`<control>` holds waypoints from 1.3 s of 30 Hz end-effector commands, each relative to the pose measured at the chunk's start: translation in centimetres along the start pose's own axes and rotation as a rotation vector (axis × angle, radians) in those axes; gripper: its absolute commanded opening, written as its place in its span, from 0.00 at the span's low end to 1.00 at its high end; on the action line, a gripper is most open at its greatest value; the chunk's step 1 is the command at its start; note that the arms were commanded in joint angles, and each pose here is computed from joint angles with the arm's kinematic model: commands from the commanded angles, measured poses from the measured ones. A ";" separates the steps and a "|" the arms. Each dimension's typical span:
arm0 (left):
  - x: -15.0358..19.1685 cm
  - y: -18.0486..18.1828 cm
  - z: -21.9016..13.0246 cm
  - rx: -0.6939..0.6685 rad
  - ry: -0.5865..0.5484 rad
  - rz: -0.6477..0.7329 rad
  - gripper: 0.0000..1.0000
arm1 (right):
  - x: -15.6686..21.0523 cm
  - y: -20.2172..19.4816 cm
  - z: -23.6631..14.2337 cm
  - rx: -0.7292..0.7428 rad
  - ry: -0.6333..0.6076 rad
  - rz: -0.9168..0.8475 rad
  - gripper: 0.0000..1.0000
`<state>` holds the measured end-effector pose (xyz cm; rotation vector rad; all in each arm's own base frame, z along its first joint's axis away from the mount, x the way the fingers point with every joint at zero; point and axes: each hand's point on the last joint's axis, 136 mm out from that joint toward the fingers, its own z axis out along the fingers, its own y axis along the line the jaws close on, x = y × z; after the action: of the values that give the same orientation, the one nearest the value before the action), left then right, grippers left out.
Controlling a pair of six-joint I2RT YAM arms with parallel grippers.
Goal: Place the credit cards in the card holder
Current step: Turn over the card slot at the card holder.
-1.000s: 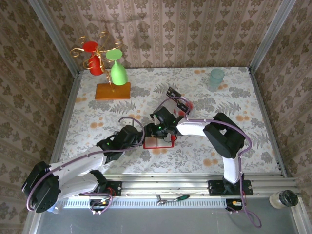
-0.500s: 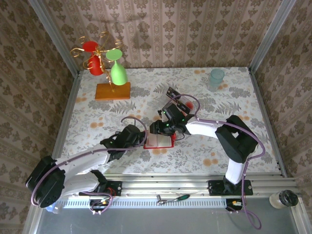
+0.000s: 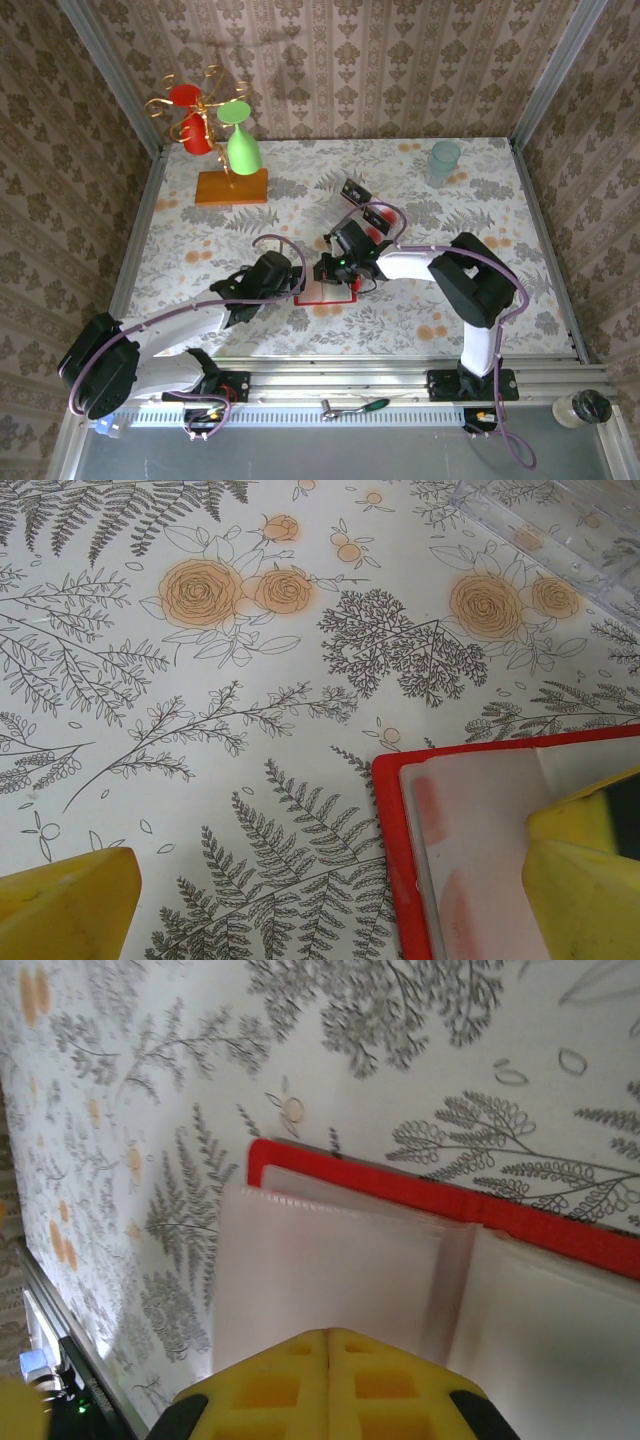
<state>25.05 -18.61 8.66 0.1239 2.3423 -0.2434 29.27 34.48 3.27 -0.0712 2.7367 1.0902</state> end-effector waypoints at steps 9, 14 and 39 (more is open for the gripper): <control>1.1 0.0 1.0 -0.011 0.033 0.008 1.00 | 0.4 0.0 1.5 -0.011 0.028 0.018 0.00; 2.6 0.1 2.2 -0.018 0.073 0.013 1.00 | 0.6 -0.2 1.6 -0.009 0.030 0.024 0.00; 6.5 1.8 3.3 -0.145 0.163 0.067 1.00 | -7.3 0.9 -9.0 0.163 -0.197 -0.134 0.23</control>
<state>23.77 -18.80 2.51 0.1547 2.4686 -0.1178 33.05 32.13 9.10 -0.0860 2.6367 0.9759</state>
